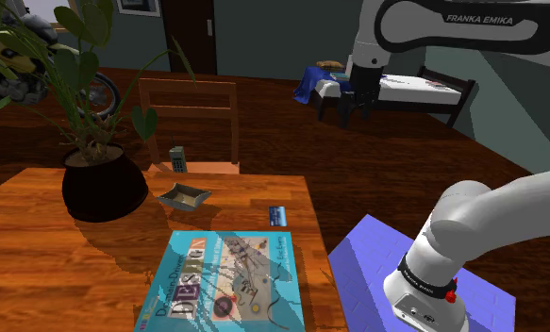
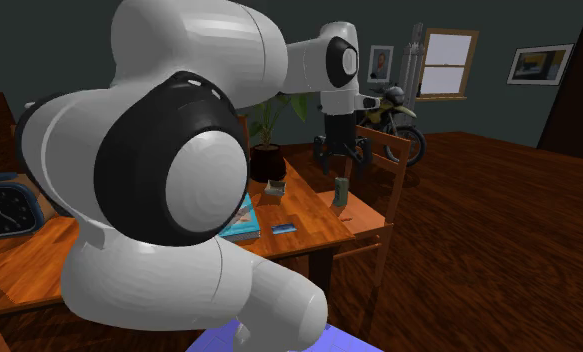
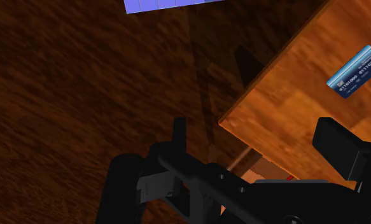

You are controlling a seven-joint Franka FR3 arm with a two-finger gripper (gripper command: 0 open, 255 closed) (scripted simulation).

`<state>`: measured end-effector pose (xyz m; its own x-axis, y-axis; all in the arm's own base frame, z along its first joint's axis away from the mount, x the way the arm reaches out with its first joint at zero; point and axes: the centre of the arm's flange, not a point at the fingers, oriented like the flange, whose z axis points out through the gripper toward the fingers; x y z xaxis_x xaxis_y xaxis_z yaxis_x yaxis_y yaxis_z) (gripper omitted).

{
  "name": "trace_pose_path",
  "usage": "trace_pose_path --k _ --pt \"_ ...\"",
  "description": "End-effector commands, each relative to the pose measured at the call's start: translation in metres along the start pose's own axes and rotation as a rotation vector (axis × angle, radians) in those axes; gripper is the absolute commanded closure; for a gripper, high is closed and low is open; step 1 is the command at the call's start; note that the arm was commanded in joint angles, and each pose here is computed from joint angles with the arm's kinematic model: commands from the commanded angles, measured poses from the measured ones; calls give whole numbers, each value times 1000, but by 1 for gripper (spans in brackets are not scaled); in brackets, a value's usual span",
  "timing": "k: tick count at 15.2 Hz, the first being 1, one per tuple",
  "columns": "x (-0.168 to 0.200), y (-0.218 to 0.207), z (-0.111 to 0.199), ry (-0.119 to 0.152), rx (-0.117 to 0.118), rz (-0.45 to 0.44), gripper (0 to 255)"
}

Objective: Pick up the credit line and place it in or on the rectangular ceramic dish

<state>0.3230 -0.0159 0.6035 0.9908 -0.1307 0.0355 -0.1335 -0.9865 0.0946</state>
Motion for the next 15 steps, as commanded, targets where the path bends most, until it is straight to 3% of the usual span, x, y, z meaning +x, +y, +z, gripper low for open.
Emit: trace_pose_path --k 1,15 --pt "0 0 0 0 0 0 0" --pt "61 -108 134 -354 146 315 0"
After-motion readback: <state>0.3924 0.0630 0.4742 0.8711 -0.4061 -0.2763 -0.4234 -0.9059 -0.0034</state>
